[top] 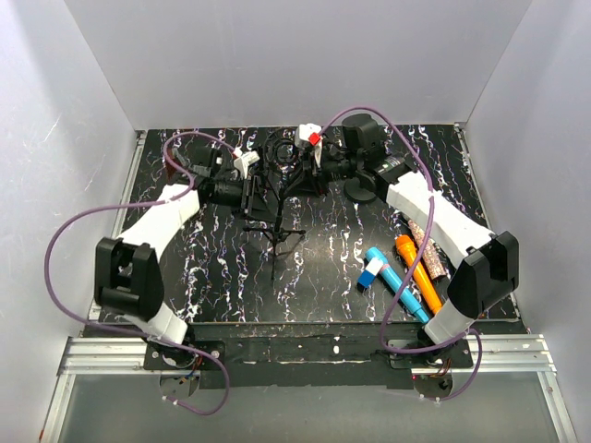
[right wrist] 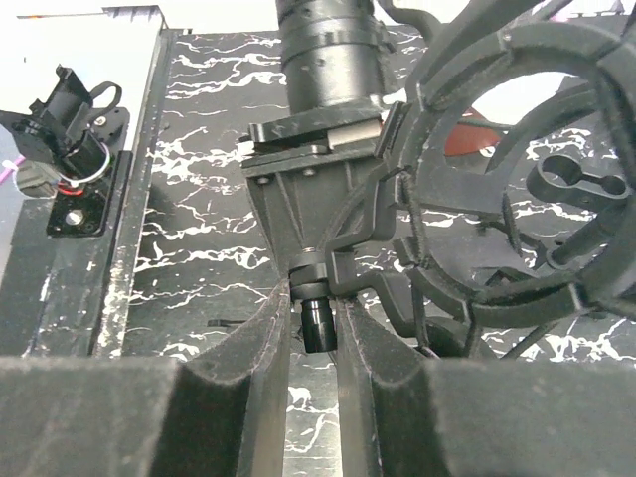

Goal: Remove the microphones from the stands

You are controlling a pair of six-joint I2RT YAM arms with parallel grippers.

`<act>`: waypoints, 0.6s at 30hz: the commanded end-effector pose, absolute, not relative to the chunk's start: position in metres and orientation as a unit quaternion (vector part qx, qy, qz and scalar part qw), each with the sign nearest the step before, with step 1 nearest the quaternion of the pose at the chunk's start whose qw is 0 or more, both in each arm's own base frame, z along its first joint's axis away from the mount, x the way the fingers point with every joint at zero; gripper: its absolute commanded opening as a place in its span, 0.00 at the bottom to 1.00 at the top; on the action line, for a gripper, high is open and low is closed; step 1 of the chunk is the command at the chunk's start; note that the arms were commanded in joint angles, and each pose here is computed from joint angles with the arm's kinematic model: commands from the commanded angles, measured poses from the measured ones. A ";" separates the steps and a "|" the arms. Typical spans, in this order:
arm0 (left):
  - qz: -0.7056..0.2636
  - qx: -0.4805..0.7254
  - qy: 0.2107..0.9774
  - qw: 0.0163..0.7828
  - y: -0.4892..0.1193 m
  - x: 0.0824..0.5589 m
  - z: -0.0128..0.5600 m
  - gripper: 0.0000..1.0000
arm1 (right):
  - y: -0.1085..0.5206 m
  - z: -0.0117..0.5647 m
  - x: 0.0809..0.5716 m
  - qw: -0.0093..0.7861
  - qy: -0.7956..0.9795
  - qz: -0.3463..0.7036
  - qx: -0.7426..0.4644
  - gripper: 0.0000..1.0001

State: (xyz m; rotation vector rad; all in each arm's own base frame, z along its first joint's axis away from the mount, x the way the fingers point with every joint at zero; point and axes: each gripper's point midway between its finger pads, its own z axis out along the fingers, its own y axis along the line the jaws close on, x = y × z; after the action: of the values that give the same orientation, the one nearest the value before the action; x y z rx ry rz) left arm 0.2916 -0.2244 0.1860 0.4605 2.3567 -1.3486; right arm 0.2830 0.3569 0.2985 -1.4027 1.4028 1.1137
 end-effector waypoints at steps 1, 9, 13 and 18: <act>-0.543 0.126 0.830 0.034 -0.226 0.265 0.195 0.00 | 0.359 0.321 0.278 0.462 0.505 0.440 -0.581 0.01; -0.637 0.052 0.769 0.008 -0.217 0.277 0.218 0.28 | 0.358 0.324 0.276 0.470 0.494 0.442 -0.583 0.01; -0.556 0.082 0.825 0.066 -0.205 0.285 0.207 0.53 | 0.359 0.323 0.278 0.470 0.498 0.444 -0.579 0.01; -0.391 0.217 0.871 0.203 -0.169 0.303 0.187 0.57 | 0.364 0.324 0.284 0.468 0.507 0.449 -0.568 0.01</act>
State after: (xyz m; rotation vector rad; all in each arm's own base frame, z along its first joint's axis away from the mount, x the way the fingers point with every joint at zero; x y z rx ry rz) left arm 0.2954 -0.2010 0.1793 0.2771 2.5401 -1.5601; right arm 0.2805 0.3605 0.2939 -1.4206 1.3456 1.1227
